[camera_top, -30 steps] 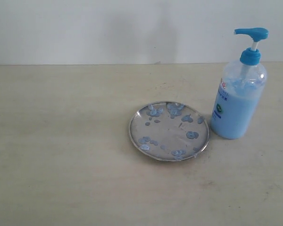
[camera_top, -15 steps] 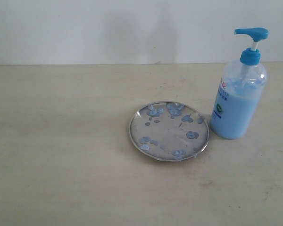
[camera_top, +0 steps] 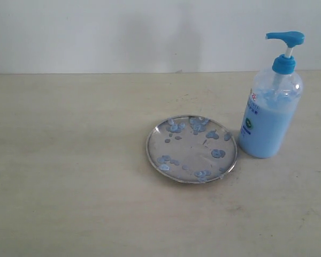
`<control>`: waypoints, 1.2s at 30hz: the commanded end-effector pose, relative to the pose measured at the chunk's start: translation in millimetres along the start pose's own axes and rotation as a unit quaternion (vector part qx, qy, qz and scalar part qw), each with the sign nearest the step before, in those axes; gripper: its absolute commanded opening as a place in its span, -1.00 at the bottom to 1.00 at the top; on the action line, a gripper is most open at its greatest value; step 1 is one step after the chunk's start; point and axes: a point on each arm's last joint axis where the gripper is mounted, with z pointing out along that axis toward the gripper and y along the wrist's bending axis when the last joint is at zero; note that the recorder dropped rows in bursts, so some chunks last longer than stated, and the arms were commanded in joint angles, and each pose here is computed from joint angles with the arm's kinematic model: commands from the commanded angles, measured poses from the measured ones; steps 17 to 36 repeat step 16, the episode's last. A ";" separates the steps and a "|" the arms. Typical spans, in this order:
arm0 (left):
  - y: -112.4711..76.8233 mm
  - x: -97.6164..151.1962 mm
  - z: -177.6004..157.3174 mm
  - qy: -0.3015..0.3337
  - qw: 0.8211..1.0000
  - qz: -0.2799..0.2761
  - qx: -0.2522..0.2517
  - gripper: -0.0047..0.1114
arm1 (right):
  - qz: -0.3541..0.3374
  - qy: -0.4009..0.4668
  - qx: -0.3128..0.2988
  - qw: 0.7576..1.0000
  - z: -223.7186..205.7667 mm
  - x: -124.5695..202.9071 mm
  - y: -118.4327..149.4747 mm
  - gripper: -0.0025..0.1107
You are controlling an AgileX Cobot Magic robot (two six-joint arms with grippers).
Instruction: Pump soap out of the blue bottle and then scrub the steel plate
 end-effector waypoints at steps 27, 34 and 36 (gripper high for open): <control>0.2 -1.8 -0.3 -0.010 1.000 0.000 -0.002 -0.84 | -0.006 -0.004 0.002 1.000 -0.4 -0.8 -0.4 -0.91; 0.2 -1.8 -0.3 -0.010 1.000 0.000 -0.002 -0.84 | -0.006 -0.004 0.002 1.000 -0.4 -0.8 -0.4 -0.91; 0.2 -1.8 -0.3 -0.010 1.000 0.000 -0.002 -0.84 | -0.006 -0.004 0.002 1.000 -0.4 -0.8 -0.4 -0.91</control>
